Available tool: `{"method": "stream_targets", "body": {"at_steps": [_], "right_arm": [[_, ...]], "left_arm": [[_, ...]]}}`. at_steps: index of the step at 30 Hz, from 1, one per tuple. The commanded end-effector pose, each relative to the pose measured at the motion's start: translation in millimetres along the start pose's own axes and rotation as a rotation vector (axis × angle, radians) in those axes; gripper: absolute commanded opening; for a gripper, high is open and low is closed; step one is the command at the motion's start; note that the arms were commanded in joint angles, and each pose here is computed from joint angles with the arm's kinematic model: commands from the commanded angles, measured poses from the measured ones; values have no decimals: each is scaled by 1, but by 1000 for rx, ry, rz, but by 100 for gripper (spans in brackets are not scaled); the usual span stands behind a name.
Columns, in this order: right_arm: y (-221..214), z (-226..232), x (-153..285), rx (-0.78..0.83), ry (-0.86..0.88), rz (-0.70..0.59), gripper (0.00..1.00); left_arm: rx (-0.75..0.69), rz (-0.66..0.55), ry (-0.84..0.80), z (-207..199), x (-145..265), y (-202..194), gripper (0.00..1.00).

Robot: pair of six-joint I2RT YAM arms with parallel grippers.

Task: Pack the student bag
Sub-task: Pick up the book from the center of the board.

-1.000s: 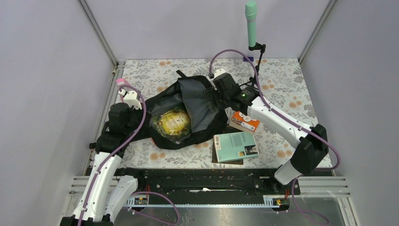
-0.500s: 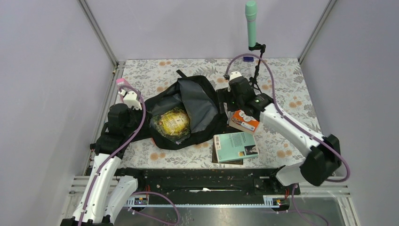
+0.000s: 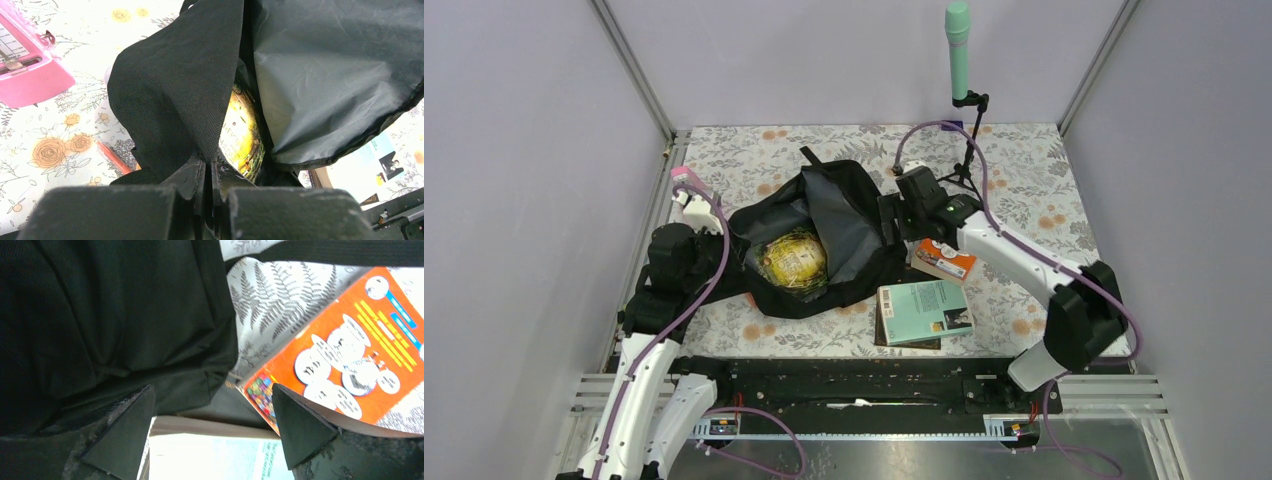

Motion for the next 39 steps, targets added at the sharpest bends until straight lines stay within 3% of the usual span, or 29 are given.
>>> {"method": "stream_targets", "body": {"at_steps": [1,10,21,33,39], "right_arm": [[1,-23,37,-61,-56,-91,95],[-58,-73,61,-286,-99,-80,100],[-111,-119,50,-800,-47,-194,100],[-127,-116,18,-1138,27,-323,97],[-131,-118,3,-1206,41,-360,93]], "left_arm": [[-20,-166,-84,-22,7,41,0],[-11,-177,-89,-23,9,42,0],[44,-221,-48,-19,11,50,0],[39,-229,5,-8,16,42,0],[38,-220,-7,-9,15,41,0]]}}
Point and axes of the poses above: each gripper's point midway between its finger pads, its own x axis back along the fingers, its own z axis along the line the jaws close on, y = z × x, the point moved 2 cm from there along x, back along the fingers, and after that the axes turned 12 degrees about x, right-handed, at the moved point
